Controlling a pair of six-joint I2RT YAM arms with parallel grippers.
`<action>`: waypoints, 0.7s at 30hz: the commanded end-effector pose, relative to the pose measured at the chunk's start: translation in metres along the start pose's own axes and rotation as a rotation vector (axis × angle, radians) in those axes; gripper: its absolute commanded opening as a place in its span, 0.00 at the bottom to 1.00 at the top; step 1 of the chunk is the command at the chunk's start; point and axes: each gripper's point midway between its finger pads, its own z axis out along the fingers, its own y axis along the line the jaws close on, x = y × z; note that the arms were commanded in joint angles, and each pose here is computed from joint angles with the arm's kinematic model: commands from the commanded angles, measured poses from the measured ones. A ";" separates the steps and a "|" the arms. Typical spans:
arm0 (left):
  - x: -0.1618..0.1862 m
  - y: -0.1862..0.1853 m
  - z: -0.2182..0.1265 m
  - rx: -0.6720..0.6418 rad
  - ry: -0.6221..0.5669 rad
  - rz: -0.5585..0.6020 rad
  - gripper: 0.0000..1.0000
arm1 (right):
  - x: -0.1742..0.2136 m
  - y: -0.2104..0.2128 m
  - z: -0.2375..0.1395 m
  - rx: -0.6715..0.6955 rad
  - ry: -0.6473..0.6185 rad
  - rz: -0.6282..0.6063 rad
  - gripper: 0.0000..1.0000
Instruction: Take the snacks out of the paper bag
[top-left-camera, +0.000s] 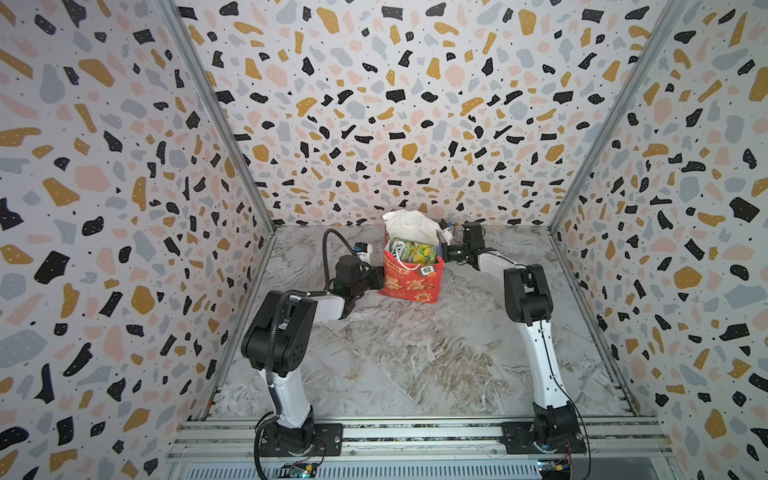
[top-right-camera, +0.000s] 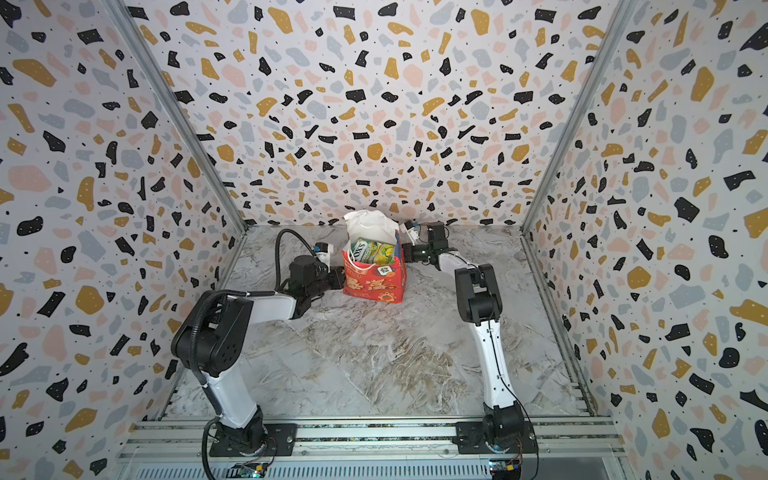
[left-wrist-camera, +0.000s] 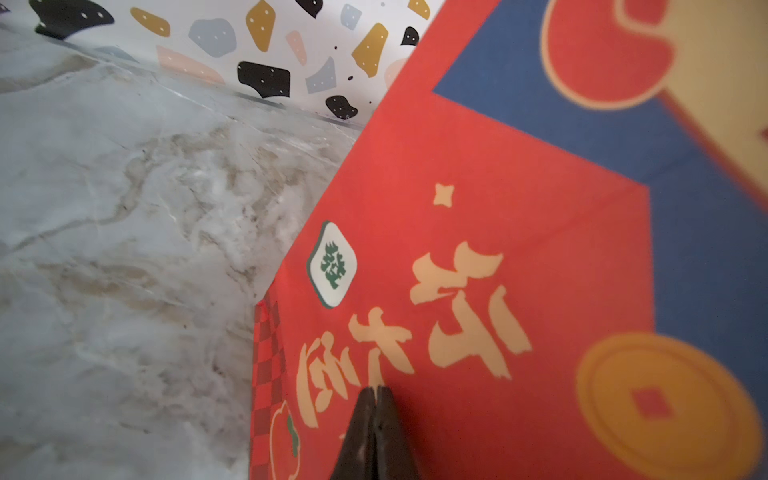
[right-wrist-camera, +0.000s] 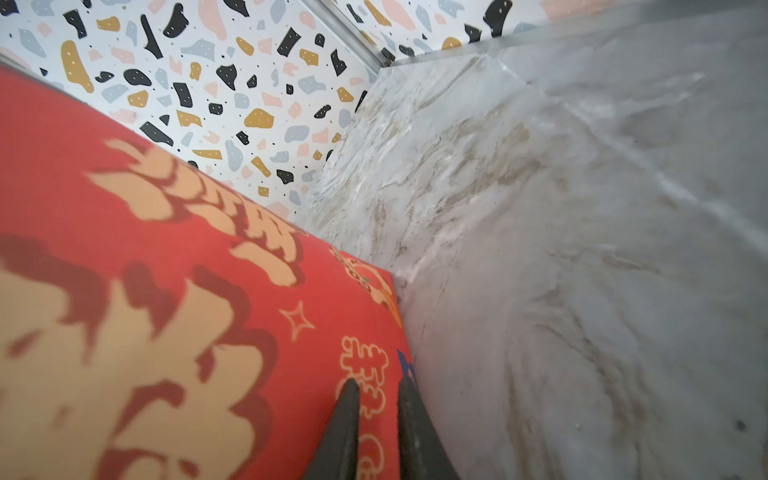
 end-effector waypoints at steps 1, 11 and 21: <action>0.006 -0.049 -0.013 0.125 -0.017 0.023 0.00 | -0.030 0.033 -0.027 0.022 -0.042 -0.098 0.20; -0.071 -0.028 -0.134 -0.250 -0.344 0.126 0.02 | -0.074 0.046 -0.140 0.480 -0.230 -0.087 0.36; -0.147 -0.069 -0.197 -0.244 -0.479 0.195 0.93 | -0.126 0.194 -0.178 0.575 -0.287 -0.527 0.74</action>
